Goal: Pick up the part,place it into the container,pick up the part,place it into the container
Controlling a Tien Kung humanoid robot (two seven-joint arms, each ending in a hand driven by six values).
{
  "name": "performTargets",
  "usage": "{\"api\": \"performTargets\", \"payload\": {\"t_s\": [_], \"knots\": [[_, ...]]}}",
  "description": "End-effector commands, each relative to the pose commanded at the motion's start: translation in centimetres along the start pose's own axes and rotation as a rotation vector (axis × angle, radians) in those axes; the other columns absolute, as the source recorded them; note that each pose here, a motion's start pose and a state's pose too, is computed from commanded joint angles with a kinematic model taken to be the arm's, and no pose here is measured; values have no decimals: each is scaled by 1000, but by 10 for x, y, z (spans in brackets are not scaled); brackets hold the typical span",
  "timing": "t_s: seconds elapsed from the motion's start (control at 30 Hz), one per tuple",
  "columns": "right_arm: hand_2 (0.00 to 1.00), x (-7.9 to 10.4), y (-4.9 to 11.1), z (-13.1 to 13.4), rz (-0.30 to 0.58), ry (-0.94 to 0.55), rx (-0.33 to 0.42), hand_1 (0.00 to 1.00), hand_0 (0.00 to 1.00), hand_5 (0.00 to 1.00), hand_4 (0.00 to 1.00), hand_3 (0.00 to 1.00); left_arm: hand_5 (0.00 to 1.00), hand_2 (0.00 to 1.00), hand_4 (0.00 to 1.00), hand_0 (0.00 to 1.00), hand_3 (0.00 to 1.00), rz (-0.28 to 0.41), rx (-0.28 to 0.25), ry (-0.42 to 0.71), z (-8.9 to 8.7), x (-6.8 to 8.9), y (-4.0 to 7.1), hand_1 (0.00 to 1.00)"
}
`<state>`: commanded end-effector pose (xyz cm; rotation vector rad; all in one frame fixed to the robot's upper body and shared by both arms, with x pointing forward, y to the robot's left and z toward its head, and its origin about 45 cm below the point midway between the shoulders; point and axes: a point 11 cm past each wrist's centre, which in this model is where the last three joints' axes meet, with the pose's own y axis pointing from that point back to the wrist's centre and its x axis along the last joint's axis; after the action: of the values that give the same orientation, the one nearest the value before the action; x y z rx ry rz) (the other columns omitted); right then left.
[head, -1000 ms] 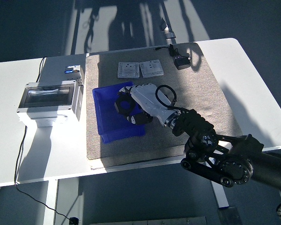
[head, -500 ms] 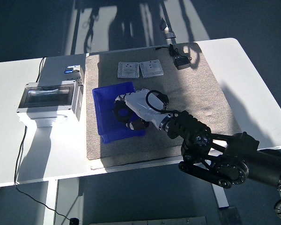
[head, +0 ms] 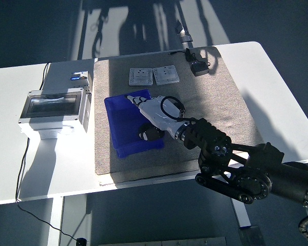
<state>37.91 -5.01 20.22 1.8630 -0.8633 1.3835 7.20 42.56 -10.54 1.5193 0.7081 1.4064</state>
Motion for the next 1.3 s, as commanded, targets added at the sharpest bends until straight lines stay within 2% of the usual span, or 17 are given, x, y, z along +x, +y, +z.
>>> {"api": "performTargets", "payload": {"t_s": [0.17,0.2,0.27,0.33,0.37,0.4,0.57,0.6,0.67,0.77,0.8,0.97,1.0,1.17,1.2,1.3], "knots": [[971,29,-6,37,161,-111,-93,332,372,273,876,998,958,625,765,653,386,1,-2,2,1,0,0,659],[860,35,-7,46,193,-133,-115,345,376,274,832,998,957,625,764,653,386,2,-3,3,1,0,0,660],[860,46,-8,64,253,-171,-163,345,376,274,832,998,957,625,764,653,386,3,-4,5,2,0,0,660],[860,49,-10,79,272,-184,-208,345,376,274,832,998,957,625,764,653,386,4,-5,6,2,1,0,660],[860,45,-12,83,250,-185,-223,345,376,274,832,998,957,625,764,653,386,5,-6,6,3,1,0,660],[817,39,-13,88,219,-186,-243,424,406,232,717,940,956,625,764,653,389,5,-8,5,3,1,0,659],[817,-4,-12,108,36,-208,-335,424,406,232,717,940,956,625,764,653,389,2,-12,5,4,-2,0,659],[860,-13,-10,111,-1,-213,-351,678,502,236,798,985,951,624,763,653,389,1,-13,6,4,-2,0,660],[860,-28,-7,117,-55,-214,-380,678,502,236,798,985,951,624,763,653,389,-1,-14,6,4,-4,1,660],[860,-39,-4,122,-96,-207,-399,678,502,236,798,985,951,624,763,653,389,-4,-15,5,4,-6,1,660],[873,-41,-3,123,-103,-204,-402,782,634,238,811,998,946,624,762,652,397,-5,-15,3,4,-7,1,660],[873,-44,-1,125,-112,-200,-406,782,634,238,811,998,946,624,762,652,397,-6,-15,0,4,-7,1,660],[871,-45,-1,125,-112,-203,-406,789,726,246,816,995,942,625,764,652,400,-6,-15,0,4,-7,1,660],[871,-51,1,121,-121,-210,-391,789,726,246,816,995,942,625,764,652,400,-7,-15,-2,4,-7,1,660],[788,-52,1,120,-120,-209,-389,746,735,245,819,890,940,625,764,652,402,-7,-15,-2,4,-7,1,660],[788,-52,2,119,-106,-200,-384,746,735,245,819,890,940,625,764,652,402,-8,-15,-3,4,-8,1,660]]}}
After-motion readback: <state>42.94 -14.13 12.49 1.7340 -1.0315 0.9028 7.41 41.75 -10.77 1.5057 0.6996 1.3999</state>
